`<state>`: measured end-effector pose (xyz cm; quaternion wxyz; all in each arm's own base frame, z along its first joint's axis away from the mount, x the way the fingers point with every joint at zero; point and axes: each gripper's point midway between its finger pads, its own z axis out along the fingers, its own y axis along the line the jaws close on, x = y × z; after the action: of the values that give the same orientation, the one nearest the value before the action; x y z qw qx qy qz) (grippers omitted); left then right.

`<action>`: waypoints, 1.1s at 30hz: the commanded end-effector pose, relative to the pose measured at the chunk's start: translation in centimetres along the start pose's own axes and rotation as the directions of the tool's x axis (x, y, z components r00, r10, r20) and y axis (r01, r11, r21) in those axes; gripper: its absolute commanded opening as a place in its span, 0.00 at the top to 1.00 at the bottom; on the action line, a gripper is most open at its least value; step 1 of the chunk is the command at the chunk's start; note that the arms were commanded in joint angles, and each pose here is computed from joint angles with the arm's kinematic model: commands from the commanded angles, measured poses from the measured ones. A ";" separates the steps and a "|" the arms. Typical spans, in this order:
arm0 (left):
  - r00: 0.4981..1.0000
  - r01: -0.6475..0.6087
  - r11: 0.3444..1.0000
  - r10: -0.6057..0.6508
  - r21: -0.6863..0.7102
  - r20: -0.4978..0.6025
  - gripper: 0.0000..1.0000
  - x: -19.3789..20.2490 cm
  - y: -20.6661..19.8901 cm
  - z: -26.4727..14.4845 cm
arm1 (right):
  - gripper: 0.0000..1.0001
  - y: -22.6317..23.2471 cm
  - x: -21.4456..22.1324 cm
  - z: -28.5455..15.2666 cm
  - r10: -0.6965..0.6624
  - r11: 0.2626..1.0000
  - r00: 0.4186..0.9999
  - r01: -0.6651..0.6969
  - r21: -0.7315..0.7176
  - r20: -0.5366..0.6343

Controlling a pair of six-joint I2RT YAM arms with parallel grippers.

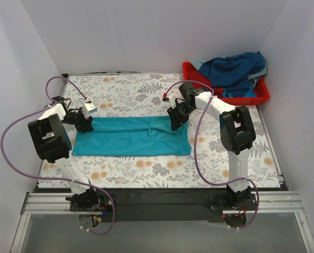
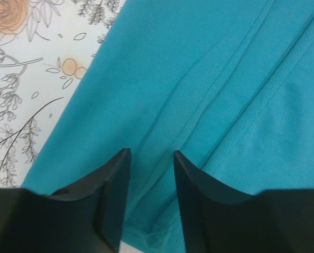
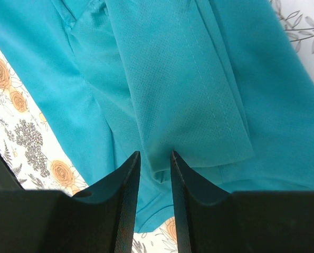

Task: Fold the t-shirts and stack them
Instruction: Fold the tshirt

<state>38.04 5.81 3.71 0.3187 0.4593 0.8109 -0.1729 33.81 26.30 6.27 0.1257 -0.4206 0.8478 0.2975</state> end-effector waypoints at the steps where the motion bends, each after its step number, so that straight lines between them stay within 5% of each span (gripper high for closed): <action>1: 0.998 -0.058 0.998 0.058 0.000 -0.017 0.67 -0.8 0.5 -0.7 | 0.65 0.7 -0.2 -0.2 0.017 0.999 1.000 -0.017 -0.036 0.004; 6: 0.997 -0.075 0.996 0.077 0.047 -0.030 0.91 -0.8 -1.5 -1.3 | 0.74 1.0 0.8 -0.2 0.006 0.999 1.000 -0.006 -0.040 -0.015; 13: 0.988 -0.140 0.989 0.142 0.044 -0.060 1.00 0.1 -3.6 -1.9 | 0.88 1.1 1.7 -0.7 -0.020 1.000 0.999 0.019 -0.024 -0.027; 17: 0.984 -0.162 0.987 0.162 0.005 -0.071 0.74 0.3 -3.7 -2.0 | 0.88 1.1 2.1 -0.9 -0.030 0.999 0.999 0.029 -0.018 -0.035; 21: 0.987 -0.155 0.988 0.155 -0.012 -0.034 0.59 -1.0 -3.3 -2.5 | 0.83 2.0 1.6 -1.9 -0.055 0.998 0.998 0.055 -0.030 -0.005; 29: 0.975 -0.058 0.998 0.063 -0.028 0.214 0.52 -9.7 -3.0 -4.2 | 0.61 1.0 -1.1 -3.2 0.083 0.995 0.993 -0.079 -0.054 0.078; 33: 0.969 0.006 1.000 -0.010 0.016 0.246 0.51 -15.1 -4.8 -1.1 | 0.59 -0.9 -1.4 -2.6 0.170 0.985 0.983 -0.168 -0.033 0.073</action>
<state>37.88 -0.07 10.06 0.3731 0.4561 0.7825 -0.2012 34.18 24.86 8.36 0.1303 -0.3757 0.8592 0.3220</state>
